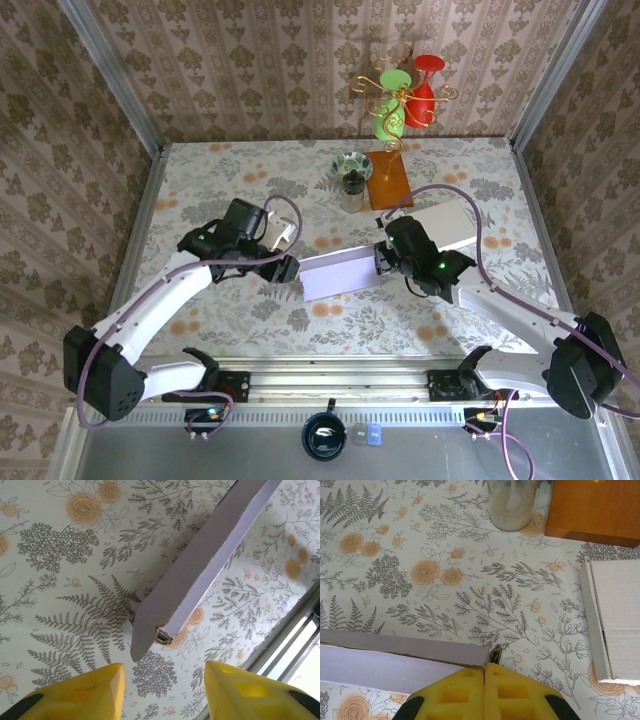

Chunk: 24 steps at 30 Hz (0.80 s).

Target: Fold the paper box

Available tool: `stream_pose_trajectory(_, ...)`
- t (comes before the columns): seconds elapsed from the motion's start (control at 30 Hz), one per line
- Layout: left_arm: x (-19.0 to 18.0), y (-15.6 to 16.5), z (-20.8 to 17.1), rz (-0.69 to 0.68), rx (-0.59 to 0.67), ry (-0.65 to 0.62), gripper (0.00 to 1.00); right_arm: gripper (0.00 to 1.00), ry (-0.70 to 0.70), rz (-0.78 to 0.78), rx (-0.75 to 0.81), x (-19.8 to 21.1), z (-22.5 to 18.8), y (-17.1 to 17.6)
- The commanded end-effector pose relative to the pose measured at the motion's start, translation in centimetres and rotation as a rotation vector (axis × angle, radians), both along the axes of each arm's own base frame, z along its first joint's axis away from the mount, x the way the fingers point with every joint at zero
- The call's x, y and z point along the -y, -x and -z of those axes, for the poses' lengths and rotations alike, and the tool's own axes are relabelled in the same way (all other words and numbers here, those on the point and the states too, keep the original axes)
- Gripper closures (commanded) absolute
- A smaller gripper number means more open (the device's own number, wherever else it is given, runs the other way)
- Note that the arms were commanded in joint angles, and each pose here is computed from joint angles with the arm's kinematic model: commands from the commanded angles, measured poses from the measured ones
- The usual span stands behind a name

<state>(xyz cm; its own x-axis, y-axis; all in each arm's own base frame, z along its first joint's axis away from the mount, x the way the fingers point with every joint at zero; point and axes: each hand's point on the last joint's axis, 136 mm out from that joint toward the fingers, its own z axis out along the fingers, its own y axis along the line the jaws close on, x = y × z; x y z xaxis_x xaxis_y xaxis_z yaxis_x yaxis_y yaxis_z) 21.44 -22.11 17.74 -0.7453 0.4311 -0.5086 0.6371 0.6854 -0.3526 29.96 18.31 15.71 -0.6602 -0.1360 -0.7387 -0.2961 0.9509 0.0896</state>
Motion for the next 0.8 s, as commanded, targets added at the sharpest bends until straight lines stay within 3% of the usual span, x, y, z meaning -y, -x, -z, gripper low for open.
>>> stream_pose_trajectory(0.0, -0.4, -0.4, -0.6, 0.014, 0.022, -0.038, 0.54, 1.00, 0.035, 0.000, -0.085, 0.4, 1.6, 1.4)
stream_pose_trajectory(0.23, -0.3, -0.8, 0.3, 0.025, 0.025, -0.087, 0.57, 1.00, 0.036, 0.004, -0.085, 0.6, 1.6, 1.5)
stream_pose_trajectory(0.77, 0.7, -1.5, 0.9, 0.030, 0.053, -0.119, 0.78, 1.00, 0.035, 0.009, -0.089, 0.7, 1.7, 1.6)
